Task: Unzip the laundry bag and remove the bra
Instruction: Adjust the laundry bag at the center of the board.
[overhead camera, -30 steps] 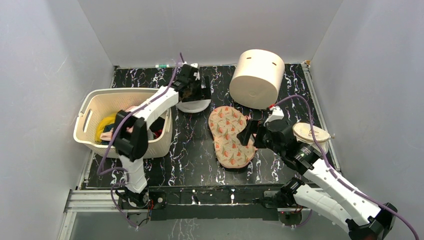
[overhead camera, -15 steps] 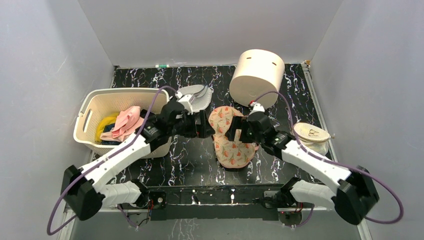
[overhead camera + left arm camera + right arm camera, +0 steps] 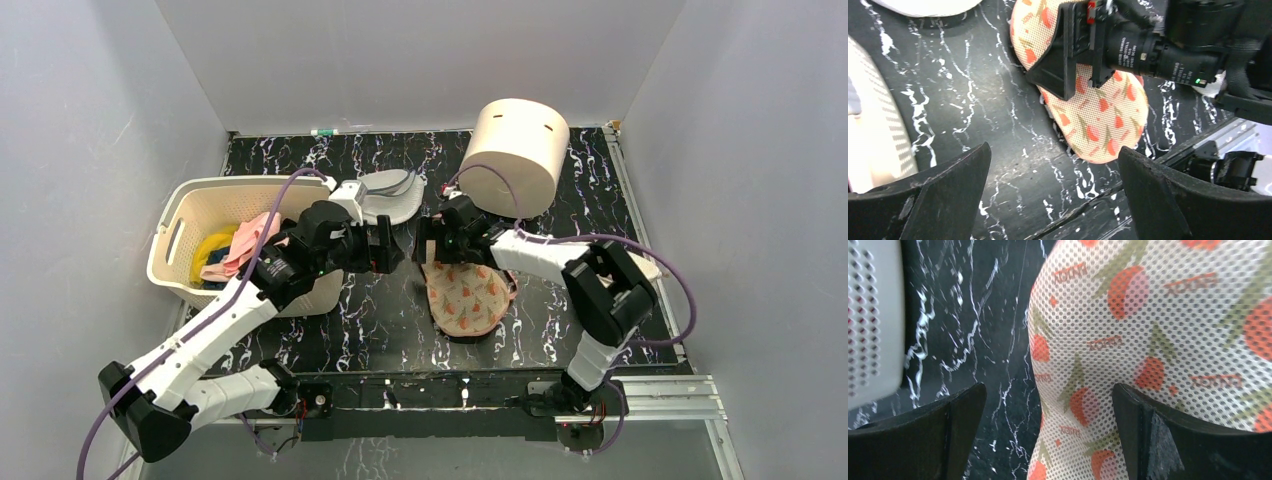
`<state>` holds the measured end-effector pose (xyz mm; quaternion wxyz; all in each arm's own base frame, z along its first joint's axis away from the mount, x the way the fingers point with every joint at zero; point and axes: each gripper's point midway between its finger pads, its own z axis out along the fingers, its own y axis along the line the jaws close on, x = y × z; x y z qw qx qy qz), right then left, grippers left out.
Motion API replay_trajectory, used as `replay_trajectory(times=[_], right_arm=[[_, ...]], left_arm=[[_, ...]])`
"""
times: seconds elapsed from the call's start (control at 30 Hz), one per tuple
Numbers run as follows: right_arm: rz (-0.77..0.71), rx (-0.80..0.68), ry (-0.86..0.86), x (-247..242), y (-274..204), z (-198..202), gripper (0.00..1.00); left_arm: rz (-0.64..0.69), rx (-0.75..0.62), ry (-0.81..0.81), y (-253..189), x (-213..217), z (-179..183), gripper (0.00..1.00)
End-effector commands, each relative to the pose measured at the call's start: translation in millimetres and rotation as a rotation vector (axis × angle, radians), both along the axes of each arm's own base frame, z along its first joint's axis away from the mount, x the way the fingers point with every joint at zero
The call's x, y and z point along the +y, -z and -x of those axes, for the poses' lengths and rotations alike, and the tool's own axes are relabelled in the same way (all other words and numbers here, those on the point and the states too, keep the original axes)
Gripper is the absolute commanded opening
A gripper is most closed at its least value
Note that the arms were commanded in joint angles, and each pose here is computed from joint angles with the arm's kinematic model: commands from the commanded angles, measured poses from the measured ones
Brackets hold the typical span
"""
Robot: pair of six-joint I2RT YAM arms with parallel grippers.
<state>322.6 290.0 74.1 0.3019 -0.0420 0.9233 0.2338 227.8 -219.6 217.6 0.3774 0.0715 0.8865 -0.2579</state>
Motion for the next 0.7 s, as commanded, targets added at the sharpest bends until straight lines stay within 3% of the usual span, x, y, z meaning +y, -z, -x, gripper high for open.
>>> replay_trajectory(times=[0.0,0.2,0.3,0.47,0.67], right_arm=[[-0.082,-0.011,-0.219,47.9,0.6,27.3,0.98],[-0.058,0.017,-0.377,50.4,7.4,70.9,0.98],[-0.037,-0.047,-0.364,33.4,-18.0,75.2,0.98],[0.048,-0.207,-0.251,-8.9,-71.0,65.9,0.98],[0.050,-0.338,0.052,-85.4,-122.9,57.3,0.98]], left_arm=[[-0.132,-0.045,-0.020,-7.7,28.3,2.6,0.98],[-0.150,-0.015,0.025,5.8,24.9,7.5,0.98],[-0.112,0.011,0.067,11.7,12.1,10.4,0.98],[-0.056,0.023,0.232,23.0,-17.8,16.4,0.98],[-0.101,-0.191,0.585,40.0,-56.3,50.7,0.98]])
